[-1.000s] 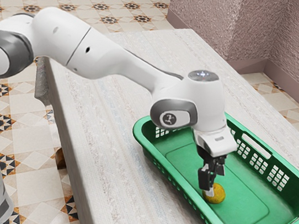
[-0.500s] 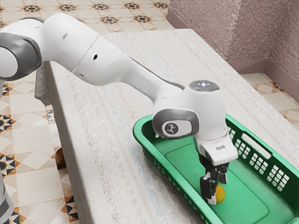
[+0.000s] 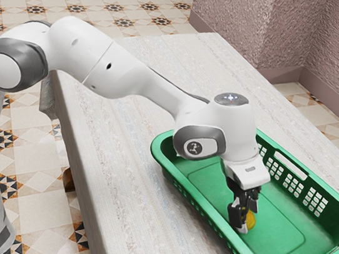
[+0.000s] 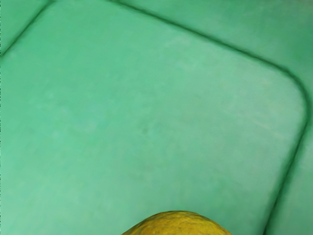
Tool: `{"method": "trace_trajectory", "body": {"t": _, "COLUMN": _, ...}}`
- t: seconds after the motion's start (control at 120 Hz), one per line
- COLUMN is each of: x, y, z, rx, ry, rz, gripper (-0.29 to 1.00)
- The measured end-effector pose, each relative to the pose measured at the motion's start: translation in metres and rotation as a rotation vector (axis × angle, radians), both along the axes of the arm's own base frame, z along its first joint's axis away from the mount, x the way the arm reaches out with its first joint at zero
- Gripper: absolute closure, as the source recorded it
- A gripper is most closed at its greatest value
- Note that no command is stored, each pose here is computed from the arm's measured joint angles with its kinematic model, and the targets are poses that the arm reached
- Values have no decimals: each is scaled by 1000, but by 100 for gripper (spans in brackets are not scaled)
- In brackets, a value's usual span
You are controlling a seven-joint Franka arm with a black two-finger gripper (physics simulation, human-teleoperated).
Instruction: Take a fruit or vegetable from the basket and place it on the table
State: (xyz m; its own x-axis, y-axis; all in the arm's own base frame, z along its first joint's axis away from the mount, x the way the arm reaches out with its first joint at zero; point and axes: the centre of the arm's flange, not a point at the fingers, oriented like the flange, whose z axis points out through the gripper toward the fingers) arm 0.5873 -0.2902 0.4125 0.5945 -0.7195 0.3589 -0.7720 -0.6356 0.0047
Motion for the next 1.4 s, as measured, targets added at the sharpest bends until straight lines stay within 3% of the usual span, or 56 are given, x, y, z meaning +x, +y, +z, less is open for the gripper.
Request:
{"method": "trace_trajectory", "body": {"t": 0.175, "x": 2, "y": 0, "z": -12, "rx": -3, "ry": 19, "rz": 2, "gripper": 21}}
{"method": "trace_trajectory", "body": {"t": 0.3, "x": 2, "y": -1, "z": -15, "rx": -4, "ry": 20, "rz": 3, "gripper": 11}}
{"method": "trace_trajectory", "body": {"t": 0.4, "x": 2, "y": -2, "z": -15, "rx": -3, "ry": 19, "rz": 5, "gripper": 11}}
{"method": "trace_trajectory", "body": {"t": 0.642, "x": 1, "y": -2, "z": -10, "rx": -3, "ry": 18, "rz": 12, "gripper": 36}}
{"method": "trace_trajectory", "body": {"t": 0.9, "x": -11, "y": 13, "z": 52, "rx": 37, "ry": -22, "rz": 49, "gripper": 36}}
{"method": "trace_trajectory", "body": {"t": 1.092, "x": -26, "y": 99, "z": 145, "rx": 132, "ry": -48, "rz": 223, "gripper": 36}}
{"method": "trace_trajectory", "body": {"t": 1.217, "x": -24, "y": 180, "z": 164, "rx": 157, "ry": 13, "rz": 385, "gripper": 36}}
{"method": "trace_trajectory", "body": {"t": 1.4, "x": -25, "y": 345, "z": 173, "rx": 169, "ry": 113, "rz": 707, "gripper": 36}}
